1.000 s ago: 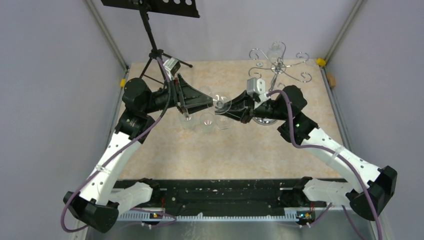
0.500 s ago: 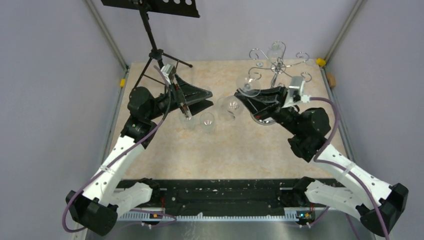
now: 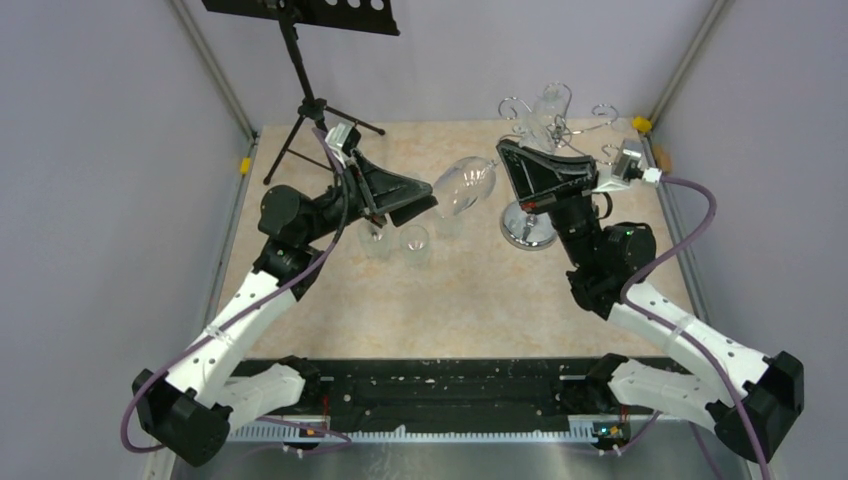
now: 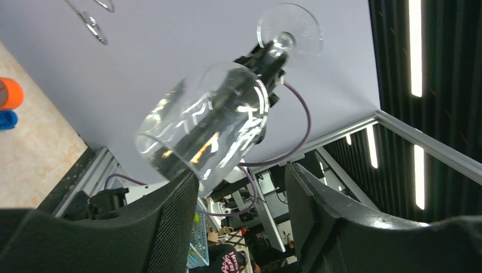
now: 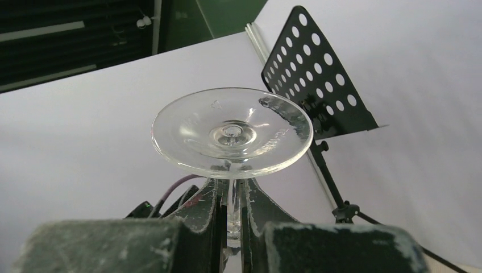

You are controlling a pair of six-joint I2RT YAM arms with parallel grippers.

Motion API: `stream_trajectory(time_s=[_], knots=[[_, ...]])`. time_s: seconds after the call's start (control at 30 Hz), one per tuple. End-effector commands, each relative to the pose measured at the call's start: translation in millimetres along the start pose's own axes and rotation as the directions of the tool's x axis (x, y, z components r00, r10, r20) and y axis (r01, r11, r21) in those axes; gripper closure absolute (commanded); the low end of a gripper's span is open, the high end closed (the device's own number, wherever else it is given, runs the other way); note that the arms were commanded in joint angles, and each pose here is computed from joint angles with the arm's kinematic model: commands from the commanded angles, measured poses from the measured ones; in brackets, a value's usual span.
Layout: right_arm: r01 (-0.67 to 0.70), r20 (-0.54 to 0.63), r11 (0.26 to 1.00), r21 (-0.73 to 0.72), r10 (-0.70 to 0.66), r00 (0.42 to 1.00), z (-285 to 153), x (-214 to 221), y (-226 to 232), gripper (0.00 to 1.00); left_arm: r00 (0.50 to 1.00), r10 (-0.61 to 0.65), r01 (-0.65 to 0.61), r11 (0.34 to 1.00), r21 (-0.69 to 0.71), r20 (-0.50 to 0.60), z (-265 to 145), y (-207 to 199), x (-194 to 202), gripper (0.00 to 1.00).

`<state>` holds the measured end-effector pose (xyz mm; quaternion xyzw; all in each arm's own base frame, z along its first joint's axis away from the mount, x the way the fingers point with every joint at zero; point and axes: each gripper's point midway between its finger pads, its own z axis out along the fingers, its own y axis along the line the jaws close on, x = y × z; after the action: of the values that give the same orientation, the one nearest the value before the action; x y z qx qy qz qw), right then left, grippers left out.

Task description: Take the wine glass off the wine glass rack

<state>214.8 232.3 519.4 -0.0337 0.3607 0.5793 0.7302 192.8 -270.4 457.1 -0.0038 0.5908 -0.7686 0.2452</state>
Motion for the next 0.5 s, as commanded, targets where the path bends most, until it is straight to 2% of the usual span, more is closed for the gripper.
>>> stream_trajectory(time_s=[0.0, 0.13, 0.23, 0.47], knots=[[-0.094, 0.145, 0.995, -0.022, 0.096, 0.985, 5, -29, 9, 1.00, 1.000, 0.016, -0.016, 0.993, 0.118, 0.002, 1, -27, 4, 0.41], [-0.135, 0.150, 0.990, -0.031, 0.138, 0.979, 4, -23, 6, 1.00, 1.000, -0.002, 0.002, 0.984, 0.177, -0.002, 2, -37, 5, 0.48], [-0.186, 0.161, 0.981, -0.048, 0.191, 0.968, 1, -20, 5, 1.00, 1.000, 0.019, -0.023, 0.973, 0.230, 0.020, 0, -47, 3, 0.57], [-0.250, 0.169, 0.967, -0.050, 0.255, 0.952, -6, -13, 0, 1.00, 0.996, 0.056, -0.074, 0.962, 0.263, 0.077, 1, -59, -6, 0.65]])
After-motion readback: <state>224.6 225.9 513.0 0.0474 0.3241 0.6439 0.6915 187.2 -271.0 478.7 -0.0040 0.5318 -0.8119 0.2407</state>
